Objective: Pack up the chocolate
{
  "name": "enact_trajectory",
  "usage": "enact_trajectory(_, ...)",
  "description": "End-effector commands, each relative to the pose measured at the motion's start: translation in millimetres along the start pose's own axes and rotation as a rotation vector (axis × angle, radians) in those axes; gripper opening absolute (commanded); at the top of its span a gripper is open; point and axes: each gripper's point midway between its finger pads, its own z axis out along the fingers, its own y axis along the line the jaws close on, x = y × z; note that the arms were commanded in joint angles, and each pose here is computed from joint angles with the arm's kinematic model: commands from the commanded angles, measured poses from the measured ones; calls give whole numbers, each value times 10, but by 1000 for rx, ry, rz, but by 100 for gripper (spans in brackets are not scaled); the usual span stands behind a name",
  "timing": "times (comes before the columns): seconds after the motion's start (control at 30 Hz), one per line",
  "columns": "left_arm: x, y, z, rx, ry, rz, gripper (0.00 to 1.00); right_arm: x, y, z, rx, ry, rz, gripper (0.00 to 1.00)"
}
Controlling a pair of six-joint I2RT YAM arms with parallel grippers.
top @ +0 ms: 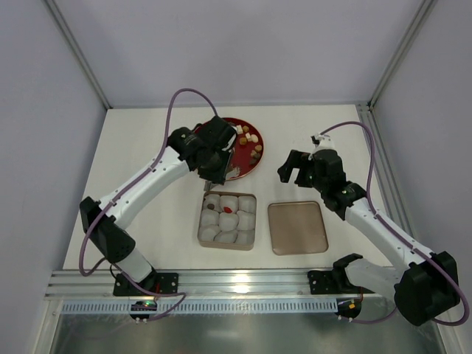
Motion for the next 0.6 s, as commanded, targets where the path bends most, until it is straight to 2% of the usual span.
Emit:
enact_trajectory(0.0, 94, -100, -174, 36, -26, -2, 28, -249, 118, -5, -31, -72, 18, 100)
enact_trajectory(0.27, 369, -249, -299, 68, -27, 18, 28, -235, 87, -6, -16, -69, 18, 100)
enact_trajectory(0.57, 642, -422, -247, 89, 4, 48, 28, -242, 82, -40, -14, -72, 17, 100)
